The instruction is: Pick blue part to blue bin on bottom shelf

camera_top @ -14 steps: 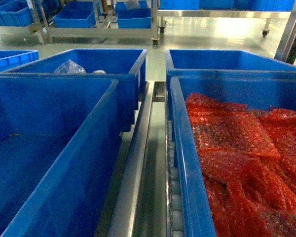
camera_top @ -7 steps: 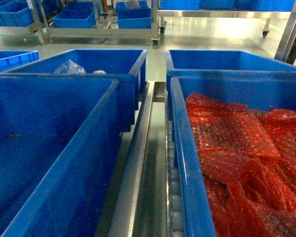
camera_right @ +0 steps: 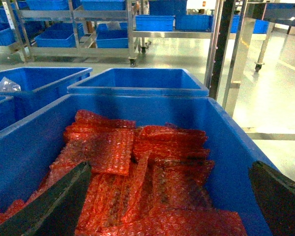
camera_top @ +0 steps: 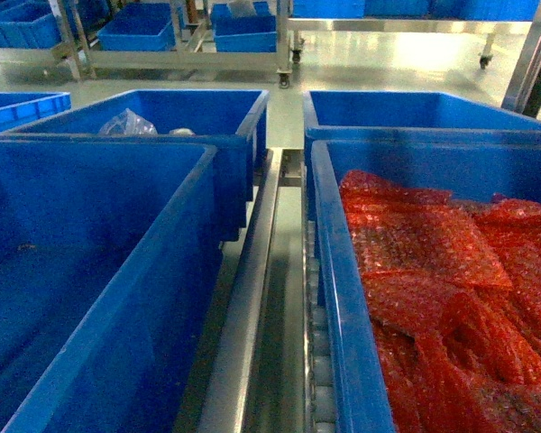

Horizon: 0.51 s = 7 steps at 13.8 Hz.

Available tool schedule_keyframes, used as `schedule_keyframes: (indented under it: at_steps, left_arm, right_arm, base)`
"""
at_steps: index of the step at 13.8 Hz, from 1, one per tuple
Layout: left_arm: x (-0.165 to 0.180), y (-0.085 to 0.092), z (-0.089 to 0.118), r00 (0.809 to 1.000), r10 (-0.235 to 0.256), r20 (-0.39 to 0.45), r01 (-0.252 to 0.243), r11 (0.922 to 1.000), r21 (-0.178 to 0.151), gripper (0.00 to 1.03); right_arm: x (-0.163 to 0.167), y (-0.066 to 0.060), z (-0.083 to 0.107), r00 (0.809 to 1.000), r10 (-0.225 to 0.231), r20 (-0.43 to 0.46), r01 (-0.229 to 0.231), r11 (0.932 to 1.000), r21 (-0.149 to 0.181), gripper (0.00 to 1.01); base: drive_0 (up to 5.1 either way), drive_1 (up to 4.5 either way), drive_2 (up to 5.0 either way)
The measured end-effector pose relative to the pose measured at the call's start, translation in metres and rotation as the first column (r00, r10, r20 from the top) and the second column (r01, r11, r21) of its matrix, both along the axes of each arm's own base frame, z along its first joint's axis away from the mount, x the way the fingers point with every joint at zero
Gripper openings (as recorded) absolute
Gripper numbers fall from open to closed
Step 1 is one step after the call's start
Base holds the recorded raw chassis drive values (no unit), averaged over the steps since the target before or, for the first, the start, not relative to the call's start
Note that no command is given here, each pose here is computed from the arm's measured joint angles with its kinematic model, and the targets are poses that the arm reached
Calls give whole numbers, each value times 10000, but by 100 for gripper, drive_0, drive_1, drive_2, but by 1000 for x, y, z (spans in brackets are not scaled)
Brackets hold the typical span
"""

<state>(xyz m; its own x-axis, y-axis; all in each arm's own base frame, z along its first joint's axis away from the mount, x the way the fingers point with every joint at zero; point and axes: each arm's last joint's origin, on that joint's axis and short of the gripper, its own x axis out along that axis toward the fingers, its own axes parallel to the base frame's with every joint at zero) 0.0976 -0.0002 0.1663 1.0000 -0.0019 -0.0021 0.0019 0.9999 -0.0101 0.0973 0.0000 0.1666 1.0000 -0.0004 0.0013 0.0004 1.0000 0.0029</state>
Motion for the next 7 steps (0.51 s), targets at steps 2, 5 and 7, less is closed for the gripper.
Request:
schedule_keyframes:
  at_steps: [2, 5, 7]
  left_arm:
    - [0, 0, 0, 10000, 0, 0, 0, 10000, 0, 98]
    - [0, 0, 0, 10000, 0, 0, 0, 10000, 0, 98]
    - [0, 0, 0, 10000, 0, 0, 0, 10000, 0, 98]
  right_arm:
    - [0, 0, 0, 10000, 4, 0, -4, 10000, 0, 98]
    - [0, 0, 0, 10000, 4, 0, -4, 10000, 0, 98]
    - [0, 0, 0, 10000, 4, 0, -4, 10000, 0, 98]
  base:
    - [0, 0, 0]
    - [0, 0, 0]
    - [0, 0, 0]
